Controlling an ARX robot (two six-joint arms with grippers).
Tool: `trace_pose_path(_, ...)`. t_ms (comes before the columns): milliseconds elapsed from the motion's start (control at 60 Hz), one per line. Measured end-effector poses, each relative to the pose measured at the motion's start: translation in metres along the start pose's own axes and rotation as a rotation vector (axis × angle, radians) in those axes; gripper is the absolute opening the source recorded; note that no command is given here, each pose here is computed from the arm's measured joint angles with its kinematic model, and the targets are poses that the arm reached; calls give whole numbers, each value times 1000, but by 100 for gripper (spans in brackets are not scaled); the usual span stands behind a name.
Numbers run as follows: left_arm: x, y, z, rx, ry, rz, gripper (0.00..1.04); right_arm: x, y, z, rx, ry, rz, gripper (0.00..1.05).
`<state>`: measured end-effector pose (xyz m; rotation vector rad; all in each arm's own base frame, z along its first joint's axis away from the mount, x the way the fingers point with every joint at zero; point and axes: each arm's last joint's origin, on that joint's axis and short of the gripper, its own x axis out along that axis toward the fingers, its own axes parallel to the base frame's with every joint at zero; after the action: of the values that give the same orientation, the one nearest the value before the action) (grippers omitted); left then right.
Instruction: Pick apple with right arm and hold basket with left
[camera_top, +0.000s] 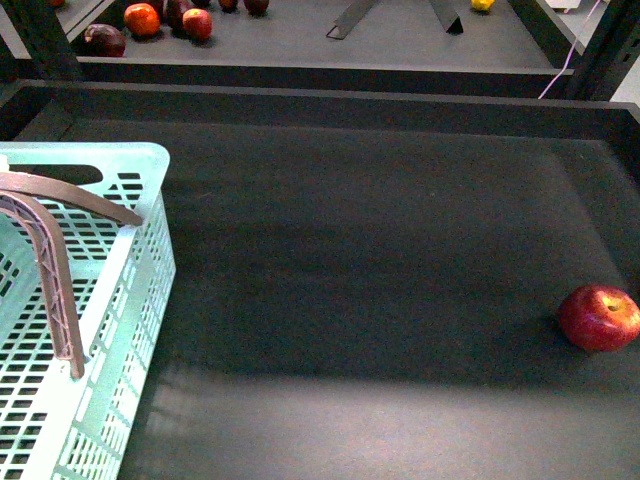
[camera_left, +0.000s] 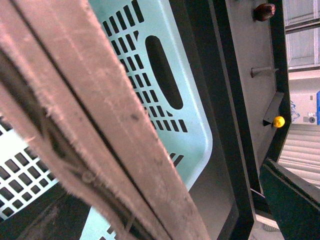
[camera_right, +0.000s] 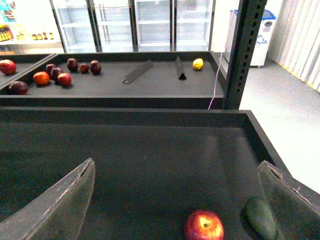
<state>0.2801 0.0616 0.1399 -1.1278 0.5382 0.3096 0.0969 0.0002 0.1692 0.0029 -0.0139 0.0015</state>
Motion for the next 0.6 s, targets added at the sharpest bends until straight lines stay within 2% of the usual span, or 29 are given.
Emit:
trace_pose_path(50,2,0,-1,2,-1,6,95,0,0,0,0,0,0,96)
trace_pose_path(83,3,-1,-1,2,-3,9,90,0,0,0,0,0,0,96)
trace_pose_path(367,14,1,-5,-12,4,45,42,0,0,0,0,0,0,96)
trace_pose_path(483,13,-3,-6,-98,21,32,21,0,0,0,0,0,0,96)
trace_pose_path(533,11,-6,-8,-115,29,22,16,0,0,0,0,0,0,96)
trace_pose_path(600,8,-11,-10,-89,37,15,15,0,0,0,0,0,0,96)
